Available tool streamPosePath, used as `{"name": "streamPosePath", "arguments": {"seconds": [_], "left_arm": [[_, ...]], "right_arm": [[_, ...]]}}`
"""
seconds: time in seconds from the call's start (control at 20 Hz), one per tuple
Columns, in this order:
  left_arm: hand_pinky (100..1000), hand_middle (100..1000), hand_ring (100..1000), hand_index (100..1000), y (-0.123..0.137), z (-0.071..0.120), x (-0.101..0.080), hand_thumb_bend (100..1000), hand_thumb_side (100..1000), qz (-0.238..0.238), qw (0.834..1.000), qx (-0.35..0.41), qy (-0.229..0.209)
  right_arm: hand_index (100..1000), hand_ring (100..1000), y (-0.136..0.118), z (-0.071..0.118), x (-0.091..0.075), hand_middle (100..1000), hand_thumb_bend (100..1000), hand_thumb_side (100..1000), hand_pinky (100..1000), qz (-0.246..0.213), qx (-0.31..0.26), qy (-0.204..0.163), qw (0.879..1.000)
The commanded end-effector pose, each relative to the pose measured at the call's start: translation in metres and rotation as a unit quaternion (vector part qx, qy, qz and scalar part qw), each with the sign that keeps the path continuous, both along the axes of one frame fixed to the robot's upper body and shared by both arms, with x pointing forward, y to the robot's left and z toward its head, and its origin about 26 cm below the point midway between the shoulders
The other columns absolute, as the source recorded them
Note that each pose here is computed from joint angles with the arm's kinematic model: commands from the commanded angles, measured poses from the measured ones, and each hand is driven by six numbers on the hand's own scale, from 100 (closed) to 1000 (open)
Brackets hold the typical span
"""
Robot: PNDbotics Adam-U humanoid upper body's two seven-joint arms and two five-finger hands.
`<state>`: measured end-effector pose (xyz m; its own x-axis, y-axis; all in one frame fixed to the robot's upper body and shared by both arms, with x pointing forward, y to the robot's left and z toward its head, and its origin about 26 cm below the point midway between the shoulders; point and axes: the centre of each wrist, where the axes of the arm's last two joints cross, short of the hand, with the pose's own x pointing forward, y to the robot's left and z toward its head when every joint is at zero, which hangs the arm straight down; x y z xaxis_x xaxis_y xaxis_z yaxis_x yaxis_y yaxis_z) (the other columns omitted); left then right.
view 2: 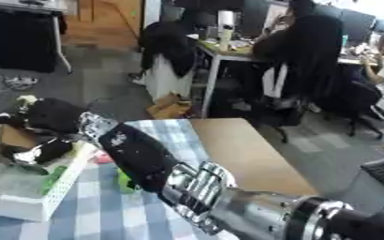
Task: Pick up objects on the table and place them in the box.
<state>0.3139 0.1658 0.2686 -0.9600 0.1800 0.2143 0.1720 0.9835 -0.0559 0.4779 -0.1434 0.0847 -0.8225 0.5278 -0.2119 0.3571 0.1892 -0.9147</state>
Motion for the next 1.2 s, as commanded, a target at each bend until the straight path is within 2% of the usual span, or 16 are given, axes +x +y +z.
{"name": "streamPosePath", "arguments": {"seconds": [0.05, 0.3, 1.05, 1.1, 1.2], "left_arm": [[697, 772, 815, 859, -0.006, 0.010, -0.004, 100, 814, -0.016, 1.000, -0.008, -0.021], [697, 772, 815, 859, -0.011, 0.017, -0.005, 100, 816, -0.029, 0.999, -0.018, -0.038], [697, 771, 814, 859, -0.016, 0.025, -0.006, 100, 818, -0.048, 0.997, -0.022, -0.056], [697, 771, 814, 859, -0.017, 0.025, -0.006, 100, 818, -0.049, 0.997, -0.023, -0.057], [699, 770, 814, 859, -0.017, 0.026, -0.006, 100, 819, -0.050, 0.997, -0.024, -0.059]], "right_arm": [[277, 100, -0.001, 0.014, 0.003, 100, 100, 1000, 100, 0.160, 0.107, -0.048, 0.980], [270, 100, 0.000, 0.017, 0.004, 100, 100, 1000, 100, 0.160, 0.118, -0.052, 0.979], [286, 100, 0.006, 0.048, 0.010, 100, 100, 1000, 100, 0.176, 0.147, -0.083, 0.970], [296, 100, 0.006, 0.050, 0.010, 122, 100, 1000, 100, 0.177, 0.150, -0.085, 0.969], [492, 392, 0.005, 0.052, 0.010, 420, 100, 1000, 133, 0.177, 0.155, -0.086, 0.968]]}}
